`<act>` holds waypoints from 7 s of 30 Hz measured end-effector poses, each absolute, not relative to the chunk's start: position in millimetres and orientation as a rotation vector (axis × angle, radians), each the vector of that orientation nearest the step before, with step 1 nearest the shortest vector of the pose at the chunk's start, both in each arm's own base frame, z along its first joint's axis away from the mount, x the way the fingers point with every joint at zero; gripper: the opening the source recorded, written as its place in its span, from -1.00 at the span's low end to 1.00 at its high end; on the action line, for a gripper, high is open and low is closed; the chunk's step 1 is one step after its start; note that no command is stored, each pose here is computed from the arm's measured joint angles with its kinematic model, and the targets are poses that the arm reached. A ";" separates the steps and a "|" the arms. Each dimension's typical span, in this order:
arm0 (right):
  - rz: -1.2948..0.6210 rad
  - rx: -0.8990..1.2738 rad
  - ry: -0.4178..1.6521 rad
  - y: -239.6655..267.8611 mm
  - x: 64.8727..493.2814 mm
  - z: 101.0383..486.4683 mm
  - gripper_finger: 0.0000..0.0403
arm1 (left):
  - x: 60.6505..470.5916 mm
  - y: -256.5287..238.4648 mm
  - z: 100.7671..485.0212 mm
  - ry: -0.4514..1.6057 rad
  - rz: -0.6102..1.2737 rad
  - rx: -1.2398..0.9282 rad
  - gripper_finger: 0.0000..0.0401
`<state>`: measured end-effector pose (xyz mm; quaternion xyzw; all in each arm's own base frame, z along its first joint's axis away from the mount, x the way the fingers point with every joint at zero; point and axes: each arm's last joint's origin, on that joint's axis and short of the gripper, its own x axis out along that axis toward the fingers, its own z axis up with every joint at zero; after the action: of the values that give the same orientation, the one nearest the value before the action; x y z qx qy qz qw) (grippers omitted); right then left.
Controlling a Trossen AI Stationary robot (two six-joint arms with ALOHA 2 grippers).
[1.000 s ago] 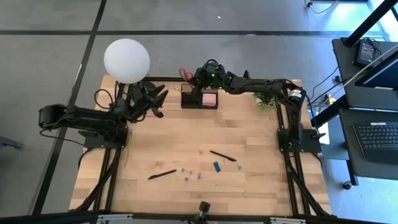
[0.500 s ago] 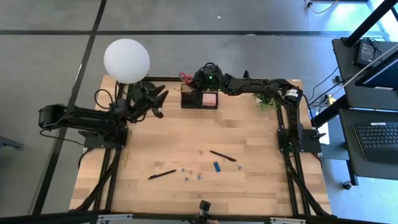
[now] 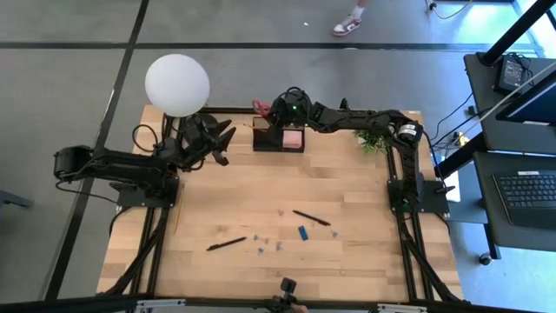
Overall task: Pick and place office supplies into organizer
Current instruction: Put the red scissors into the black desk organizer, then put the black pen into the black desk organizer
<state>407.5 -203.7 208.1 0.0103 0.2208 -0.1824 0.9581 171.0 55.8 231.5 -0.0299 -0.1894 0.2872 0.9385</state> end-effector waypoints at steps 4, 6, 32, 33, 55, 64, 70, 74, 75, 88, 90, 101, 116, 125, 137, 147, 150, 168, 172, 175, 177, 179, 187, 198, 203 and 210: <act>-0.368 0.026 0.464 -203.3 406.9 206.6 -0.72 | 171.0 55.8 231.5 -0.387 0.586 -0.061 -0.26; -0.367 0.029 0.475 -203.1 406.4 205.7 -0.70 | 171.1 55.8 231.5 -0.386 0.586 -0.061 -0.26; -0.373 0.095 0.481 -198.5 404.0 212.8 -0.66 | 171.2 55.8 231.5 -0.383 0.586 -0.052 -0.26; -0.369 0.092 0.492 -196.8 402.0 216.3 -0.66 | 171.2 55.7 231.5 -0.383 0.585 -0.052 -0.26; -0.096 0.154 0.880 -83.6 347.7 285.0 -0.15 | 172.2 54.3 231.5 -0.373 0.536 -0.025 -0.26; -0.015 0.224 1.233 -19.1 325.2 272.5 0.13 | 173.2 54.7 228.4 -0.331 0.542 0.000 -0.26; -0.076 0.348 1.324 15.3 319.0 269.9 0.12 | 175.1 55.1 222.1 -0.275 0.535 -0.047 -0.26; -0.111 0.399 1.365 31.8 314.7 269.1 0.08 | 176.7 54.2 217.8 -0.231 0.491 -0.062 -0.26; -0.108 0.392 1.373 35.9 313.6 268.8 0.07 | 176.9 54.1 217.2 -0.224 0.485 -0.061 -0.26; -0.222 0.361 1.520 83.6 324.8 223.9 0.02 | 177.4 54.2 214.9 -0.199 0.486 -0.062 -0.26; -0.227 0.393 1.562 88.9 325.4 216.6 0.02 | 177.6 54.3 213.6 -0.186 0.486 -0.062 -0.26; -0.263 0.377 1.679 96.4 333.6 180.7 0.02 | 178.8 53.3 209.3 -0.137 0.446 -0.060 -0.26; -0.229 0.333 1.739 95.0 333.9 143.3 0.02 | 178.8 53.1 209.7 -0.136 0.438 -0.036 -0.26; -0.221 0.372 1.740 92.4 322.3 124.6 -0.06 | 178.8 53.1 210.5 -0.143 0.438 -0.034 -0.26; -0.255 0.315 1.722 91.3 322.2 123.4 -0.32 | 178.7 53.2 211.1 -0.149 0.438 -0.033 -0.26; -0.261 0.304 1.715 91.0 322.5 123.1 -0.54 | 178.7 53.2 211.1 -0.149 0.438 -0.033 -0.26; -0.247 0.289 1.715 90.7 322.5 123.0 -0.63 | 178.7 53.2 211.1 -0.149 0.438 -0.033 -0.26; -0.225 0.243 1.735 88.4 330.1 142.6 -0.74 | 180.6 51.7 212.5 -0.141 0.371 -0.029 -0.26; -0.226 0.287 1.687 79.6 336.8 161.3 -0.74 | 182.3 52.0 217.2 -0.155 0.364 -0.027 -0.26; -0.229 0.316 1.655 70.5 339.4 177.2 -0.74 | 184.2 52.0 220.8 -0.153 0.348 -0.018 -0.26; -0.225 0.342 1.606 63.0 341.2 191.8 -0.74 | 186.2 51.8 222.4 -0.136 0.326 -0.014 -0.26; -0.241 0.356 1.557 54.4 341.3 205.6 -0.74 | 188.4 51.8 224.2 -0.113 0.305 -0.013 -0.26; -0.371 0.329 1.283 12.1 330.1 270.7 -0.74 | 199.3 52.6 241.2 -0.024 0.288 0.055 -0.26; -0.150 0.730 0.833 -54.2 318.0 338.1 -0.74 | 217.1 26.7 287.4 0.278 0.506 0.928 -0.26; 0.018 0.819 0.632 -71.1 334.5 351.0 -0.74 | 227.0 17.3 294.7 0.406 0.517 1.261 -0.26; 0.042 0.927 0.565 -86.9 346.6 347.6 -0.74 | 241.7 5.6 290.3 0.461 0.498 1.561 -0.26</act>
<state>346.6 -86.9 347.6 0.4411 0.2688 0.0202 0.8560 241.7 5.6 290.3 0.6897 0.2036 0.2200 0.6591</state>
